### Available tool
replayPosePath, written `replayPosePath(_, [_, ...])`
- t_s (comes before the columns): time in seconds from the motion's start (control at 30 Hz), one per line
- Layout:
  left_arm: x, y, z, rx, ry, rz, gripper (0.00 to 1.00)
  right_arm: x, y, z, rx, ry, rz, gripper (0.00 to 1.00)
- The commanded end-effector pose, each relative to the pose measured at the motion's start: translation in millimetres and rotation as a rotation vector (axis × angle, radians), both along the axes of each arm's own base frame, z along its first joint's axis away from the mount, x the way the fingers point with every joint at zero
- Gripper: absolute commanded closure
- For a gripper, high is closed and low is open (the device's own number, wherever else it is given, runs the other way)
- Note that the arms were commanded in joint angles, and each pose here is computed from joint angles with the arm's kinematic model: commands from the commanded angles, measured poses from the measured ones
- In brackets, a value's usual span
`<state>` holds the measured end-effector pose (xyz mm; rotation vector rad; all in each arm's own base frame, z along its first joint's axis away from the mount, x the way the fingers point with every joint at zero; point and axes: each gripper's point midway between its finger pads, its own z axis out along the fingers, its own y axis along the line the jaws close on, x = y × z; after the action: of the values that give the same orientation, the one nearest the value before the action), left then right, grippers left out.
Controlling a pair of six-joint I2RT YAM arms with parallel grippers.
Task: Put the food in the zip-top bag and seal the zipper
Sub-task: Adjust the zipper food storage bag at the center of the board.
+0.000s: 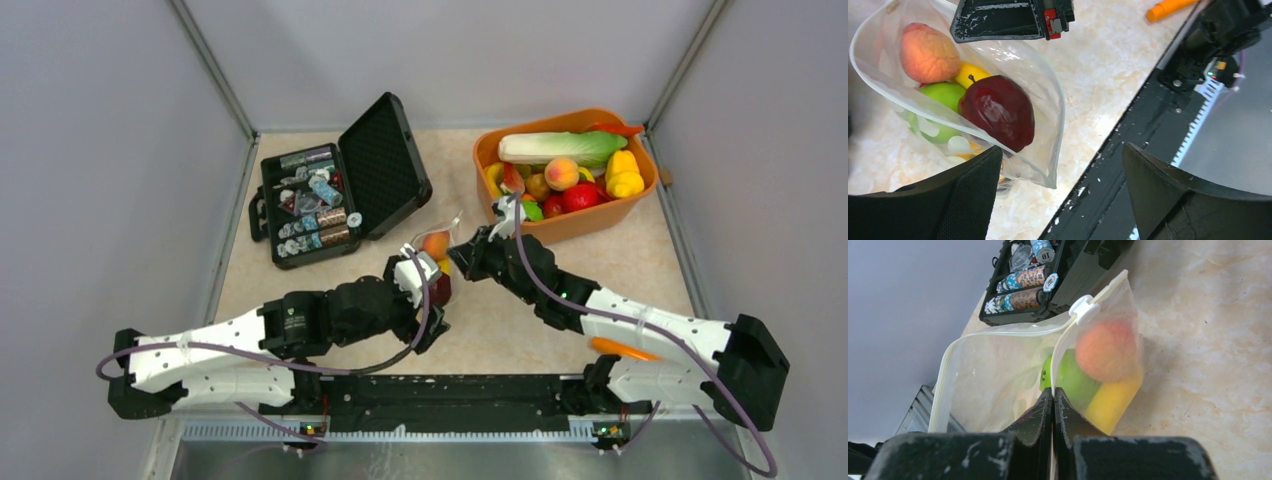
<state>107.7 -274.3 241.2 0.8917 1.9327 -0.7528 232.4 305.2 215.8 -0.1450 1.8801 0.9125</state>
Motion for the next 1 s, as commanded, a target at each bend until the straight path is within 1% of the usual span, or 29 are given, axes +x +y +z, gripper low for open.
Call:
replayPosePath(0.0, [23,13,2,0.033,-0.12,0.185,0.11,4,14,36,0.085,-0.009,0.016,1.0])
replayPosePath(0.17, [28,18,-4,0.076,-0.16,0.236,0.08,3,22,48,0.125,-0.014,0.044,1.0])
replayPosePath(0.37, [28,16,-10,0.182,-0.251,0.291,0.08,5,23,52,0.122,-0.012,0.036,1.0])
replayPosePath(0.47, [28,16,-15,0.203,-0.259,0.303,0.07,6,24,52,0.116,-0.008,0.034,1.0])
replayPosePath(0.57, [32,21,-17,0.212,-0.264,0.347,0.09,6,24,54,0.121,-0.01,0.036,1.0])
replayPosePath(0.63, [35,25,-17,0.215,-0.271,0.374,0.16,5,24,56,0.125,-0.014,0.039,1.0])
replayPosePath(0.77, [38,25,-7,0.177,-0.297,0.392,0.39,4,24,54,0.125,-0.013,0.041,1.0])
replayPosePath(0.87, [36,18,-6,0.157,-0.303,0.346,0.55,3,23,54,0.129,-0.014,0.044,1.0])
replayPosePath(0.97, [34,15,-8,0.154,-0.295,0.335,0.75,2,21,57,0.127,-0.02,0.046,1.0])
